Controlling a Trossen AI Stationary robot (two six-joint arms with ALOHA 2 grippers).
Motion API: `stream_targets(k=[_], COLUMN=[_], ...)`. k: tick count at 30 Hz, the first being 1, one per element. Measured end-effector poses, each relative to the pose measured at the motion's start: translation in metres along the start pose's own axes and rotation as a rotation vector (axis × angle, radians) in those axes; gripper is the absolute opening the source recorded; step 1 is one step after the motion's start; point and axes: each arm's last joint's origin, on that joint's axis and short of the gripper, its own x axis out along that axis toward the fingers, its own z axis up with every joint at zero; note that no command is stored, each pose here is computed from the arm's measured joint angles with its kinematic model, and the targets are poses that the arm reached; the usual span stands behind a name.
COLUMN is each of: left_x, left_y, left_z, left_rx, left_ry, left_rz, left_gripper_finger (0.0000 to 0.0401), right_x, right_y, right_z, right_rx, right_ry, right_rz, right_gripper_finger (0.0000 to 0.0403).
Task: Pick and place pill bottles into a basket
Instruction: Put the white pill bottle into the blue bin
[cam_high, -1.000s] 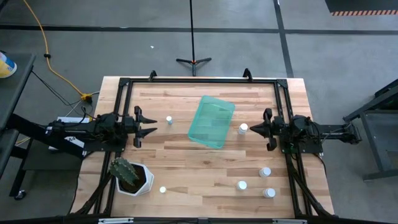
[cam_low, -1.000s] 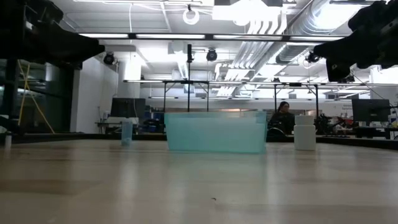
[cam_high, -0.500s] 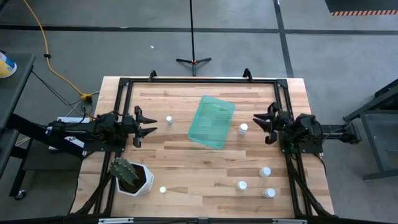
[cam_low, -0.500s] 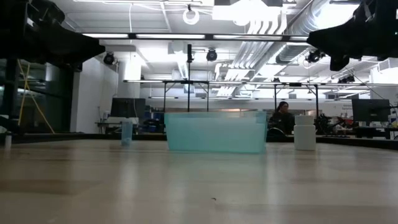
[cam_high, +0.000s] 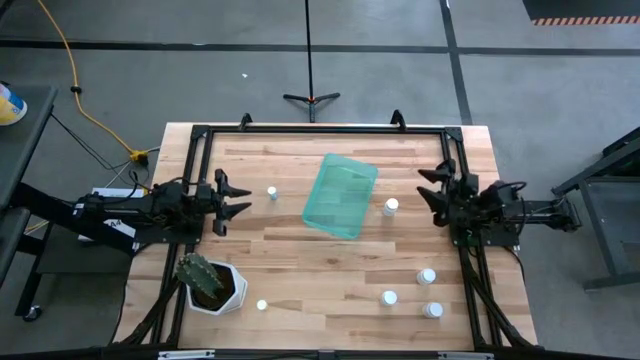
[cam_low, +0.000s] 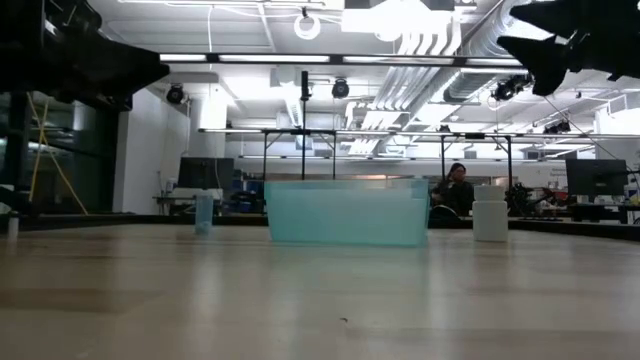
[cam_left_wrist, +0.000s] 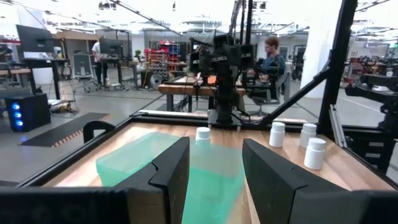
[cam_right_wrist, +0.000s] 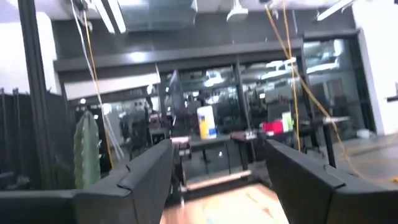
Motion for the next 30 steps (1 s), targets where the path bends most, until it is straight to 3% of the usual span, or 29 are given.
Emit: stream_targets(k=[5,13,23,30], left_x=[0.0,0.0,0.0,0.0], left_y=[0.001,0.002,0.002,0.004], left_z=[0.001,0.002,0.002,0.001], left_rx=[-0.003,-0.022,-0.031,-0.029], left_ry=[-0.015,-0.021,-0.021,-0.017], left_rz=[0.046,0.065,0.084,0.122], left_gripper_finger=[0.0184,0.0184,0.0184,0.0184], right_x=[0.006,0.036,0.067,0.072], right_y=[0.004,0.01,0.017,0.018], right_z=[0.033,0.06,0.057,0.029], right_rx=[-0.028,-0.178,-0.223,-0.222], right_ry=[-0.023,0.32,0.506,0.677], right_rz=[0.013,-0.145,-0.15,-0.122], right_gripper_finger=[0.0247,0.0247,0.0247,0.0247])
